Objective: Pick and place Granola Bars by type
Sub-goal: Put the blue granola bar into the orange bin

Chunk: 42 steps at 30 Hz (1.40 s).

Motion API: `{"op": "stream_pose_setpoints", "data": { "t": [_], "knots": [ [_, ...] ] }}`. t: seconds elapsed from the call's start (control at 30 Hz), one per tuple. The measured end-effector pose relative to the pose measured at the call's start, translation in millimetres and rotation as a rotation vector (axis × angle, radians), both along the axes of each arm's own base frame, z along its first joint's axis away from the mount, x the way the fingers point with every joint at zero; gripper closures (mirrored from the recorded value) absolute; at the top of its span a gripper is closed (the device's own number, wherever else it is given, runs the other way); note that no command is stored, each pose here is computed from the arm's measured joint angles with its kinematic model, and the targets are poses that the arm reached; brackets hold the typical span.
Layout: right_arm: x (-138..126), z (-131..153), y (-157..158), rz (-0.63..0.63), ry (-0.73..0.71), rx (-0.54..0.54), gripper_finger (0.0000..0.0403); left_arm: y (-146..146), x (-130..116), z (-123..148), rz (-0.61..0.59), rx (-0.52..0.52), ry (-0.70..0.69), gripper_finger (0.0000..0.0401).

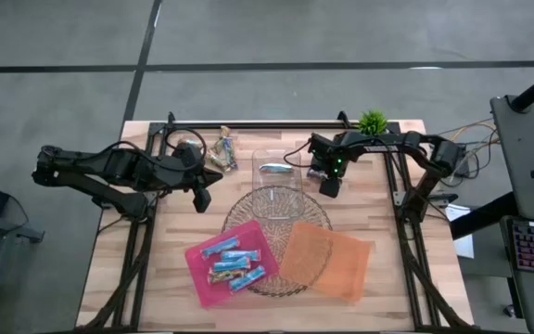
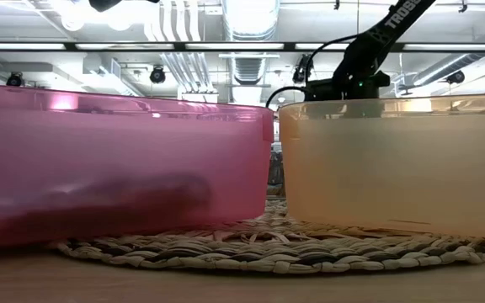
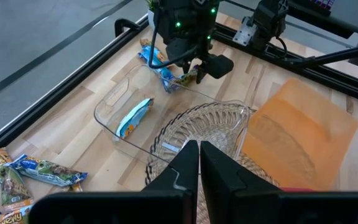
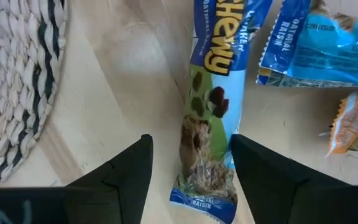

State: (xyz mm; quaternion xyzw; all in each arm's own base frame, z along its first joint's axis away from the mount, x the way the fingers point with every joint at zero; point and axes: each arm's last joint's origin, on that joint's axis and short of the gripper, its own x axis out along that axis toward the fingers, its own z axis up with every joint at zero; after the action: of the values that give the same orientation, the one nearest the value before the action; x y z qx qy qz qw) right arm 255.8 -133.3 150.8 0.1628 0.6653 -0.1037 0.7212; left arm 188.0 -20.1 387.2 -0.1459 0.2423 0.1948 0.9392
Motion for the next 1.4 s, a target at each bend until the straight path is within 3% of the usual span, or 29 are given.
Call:
{"op": "stream_pose_setpoints", "data": {
  "t": [0.23, 0.77, 1.13, 1.4],
  "knots": [
    [0, 0, 0, -0.001, -0.002, -0.001, 0.0219, 0, 0, 0, 0.001, 0.005, 0.001, 0.0401],
    [-2, -5, 1, -0.016, -0.008, -0.001, 0.0342, 0, 0, 0, 0.001, 0.005, 0.001, 0.0401],
    [-6, 0, 3, -0.056, 0.022, 0.016, 0.0351, 0, 0, 0, 0.001, 0.005, 0.001, 0.0401],
    [-7, 39, 5, -0.054, -0.015, -0.002, 0.0351, 0, 0, 0, -0.001, 0.008, 0.002, 0.0401]
  ]
}}
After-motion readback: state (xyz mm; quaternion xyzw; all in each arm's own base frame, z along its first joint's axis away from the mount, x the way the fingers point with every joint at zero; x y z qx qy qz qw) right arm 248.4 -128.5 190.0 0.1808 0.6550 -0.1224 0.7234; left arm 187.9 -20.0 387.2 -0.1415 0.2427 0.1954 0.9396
